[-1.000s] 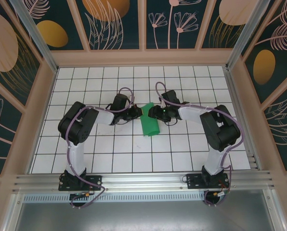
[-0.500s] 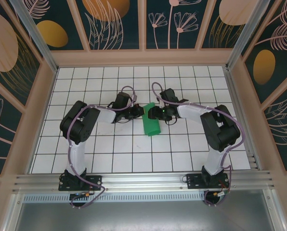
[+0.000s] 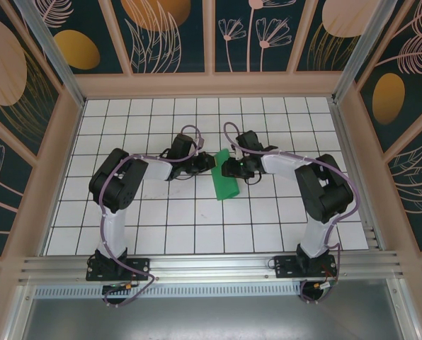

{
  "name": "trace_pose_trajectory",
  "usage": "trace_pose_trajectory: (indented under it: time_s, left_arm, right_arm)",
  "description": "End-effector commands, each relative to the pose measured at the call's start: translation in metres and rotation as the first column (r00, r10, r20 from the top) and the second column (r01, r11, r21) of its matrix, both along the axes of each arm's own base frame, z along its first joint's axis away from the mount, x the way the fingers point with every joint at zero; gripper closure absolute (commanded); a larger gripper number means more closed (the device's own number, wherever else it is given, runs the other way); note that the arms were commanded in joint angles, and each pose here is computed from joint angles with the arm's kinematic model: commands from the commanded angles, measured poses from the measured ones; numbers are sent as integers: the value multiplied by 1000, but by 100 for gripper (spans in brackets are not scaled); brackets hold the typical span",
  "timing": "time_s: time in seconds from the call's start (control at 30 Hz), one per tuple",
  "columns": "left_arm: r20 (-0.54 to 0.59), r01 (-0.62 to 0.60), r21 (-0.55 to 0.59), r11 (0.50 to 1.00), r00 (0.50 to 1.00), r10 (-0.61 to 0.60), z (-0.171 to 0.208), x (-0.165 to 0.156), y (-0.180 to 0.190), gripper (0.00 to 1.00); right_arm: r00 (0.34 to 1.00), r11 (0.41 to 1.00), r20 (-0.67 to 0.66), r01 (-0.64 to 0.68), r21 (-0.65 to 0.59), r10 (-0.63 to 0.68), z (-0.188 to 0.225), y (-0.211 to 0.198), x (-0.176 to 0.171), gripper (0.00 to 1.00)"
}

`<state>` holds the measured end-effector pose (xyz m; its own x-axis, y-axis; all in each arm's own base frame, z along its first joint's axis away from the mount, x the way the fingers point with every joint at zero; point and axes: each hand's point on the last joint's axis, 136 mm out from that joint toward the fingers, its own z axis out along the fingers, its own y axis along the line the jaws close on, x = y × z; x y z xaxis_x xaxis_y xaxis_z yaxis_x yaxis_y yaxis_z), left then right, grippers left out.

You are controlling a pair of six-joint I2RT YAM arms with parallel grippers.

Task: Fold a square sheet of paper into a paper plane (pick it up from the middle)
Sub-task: First fold in half a square sheet of paper at the center of the table.

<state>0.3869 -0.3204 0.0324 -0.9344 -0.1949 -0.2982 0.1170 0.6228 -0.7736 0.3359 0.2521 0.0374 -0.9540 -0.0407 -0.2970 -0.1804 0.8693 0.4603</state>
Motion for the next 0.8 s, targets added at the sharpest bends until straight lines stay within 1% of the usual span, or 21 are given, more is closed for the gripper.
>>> trace_pose_trajectory:
  time_s: [0.0,0.07,0.23,0.5,0.77]
  left_arm:
    - [92,-34,-19,999,995,35,32,10,1,77]
    - [123,-64,-14,998,990,65,40,13,6,74]
    - [160,-92,-38,995,982,97,50,14,10,73]
    - [122,-77,-44,996,989,82,40,12,6,73]
    - [95,-70,-36,997,993,73,31,11,4,75]
  right_arm:
    - [999,999,-42,32,-9,-32,-14,-7,-3,56]
    - [998,999,-53,38,-16,-39,-18,-8,-4,55]
    - [997,999,-70,37,-35,-39,-27,-9,-6,52]
    - [994,996,-88,56,-76,-63,-38,-13,-7,48]
    - [992,992,-106,61,-111,-73,-51,-16,-9,46]
